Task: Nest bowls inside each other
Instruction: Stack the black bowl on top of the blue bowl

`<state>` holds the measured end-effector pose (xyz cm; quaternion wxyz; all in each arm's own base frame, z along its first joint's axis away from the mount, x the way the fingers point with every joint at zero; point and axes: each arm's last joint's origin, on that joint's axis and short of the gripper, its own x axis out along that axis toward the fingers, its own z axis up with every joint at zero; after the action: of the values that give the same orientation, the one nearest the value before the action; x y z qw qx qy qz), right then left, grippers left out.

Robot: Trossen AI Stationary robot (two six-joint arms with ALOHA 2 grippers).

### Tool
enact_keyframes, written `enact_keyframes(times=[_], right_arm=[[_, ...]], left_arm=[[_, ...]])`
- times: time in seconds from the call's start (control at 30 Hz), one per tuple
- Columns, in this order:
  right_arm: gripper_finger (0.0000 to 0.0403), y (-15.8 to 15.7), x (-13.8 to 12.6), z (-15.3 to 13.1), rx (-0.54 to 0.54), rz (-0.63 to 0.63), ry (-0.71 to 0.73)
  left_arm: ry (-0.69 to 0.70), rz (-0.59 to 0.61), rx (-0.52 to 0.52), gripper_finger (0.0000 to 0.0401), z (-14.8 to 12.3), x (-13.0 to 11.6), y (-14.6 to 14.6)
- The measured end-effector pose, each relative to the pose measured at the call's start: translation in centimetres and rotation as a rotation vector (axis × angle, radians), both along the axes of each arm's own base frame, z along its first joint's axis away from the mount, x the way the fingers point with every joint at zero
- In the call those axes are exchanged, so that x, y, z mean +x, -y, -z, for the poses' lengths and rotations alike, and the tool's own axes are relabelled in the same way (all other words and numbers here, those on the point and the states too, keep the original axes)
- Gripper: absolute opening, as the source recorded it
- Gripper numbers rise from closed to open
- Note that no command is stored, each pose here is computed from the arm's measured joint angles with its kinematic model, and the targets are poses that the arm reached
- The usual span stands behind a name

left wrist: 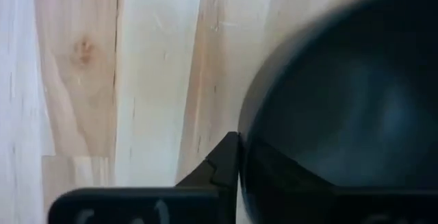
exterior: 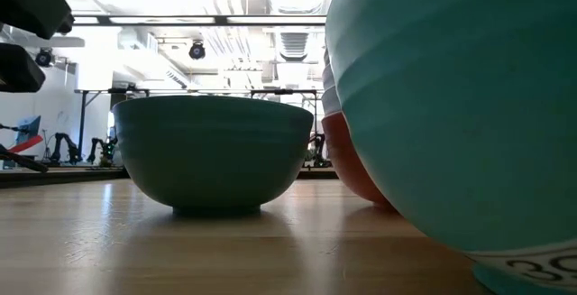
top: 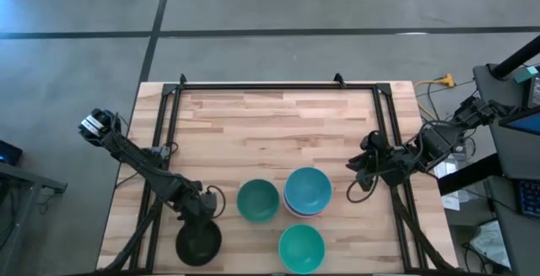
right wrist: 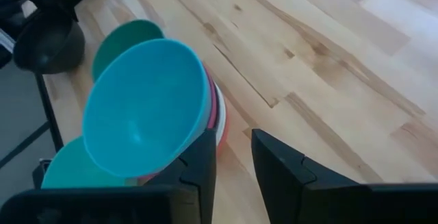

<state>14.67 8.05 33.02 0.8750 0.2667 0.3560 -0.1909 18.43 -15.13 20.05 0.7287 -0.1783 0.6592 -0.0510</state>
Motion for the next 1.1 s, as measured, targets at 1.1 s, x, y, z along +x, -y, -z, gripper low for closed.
enact_keyframes(times=[1.1], right_arm=[[0.0068,-4.3,2.4,5.6,0.069,-0.245,0.390]], left_arm=[[0.767,-0.343,-0.282,0.0000,-16.7,16.6,-10.9]])
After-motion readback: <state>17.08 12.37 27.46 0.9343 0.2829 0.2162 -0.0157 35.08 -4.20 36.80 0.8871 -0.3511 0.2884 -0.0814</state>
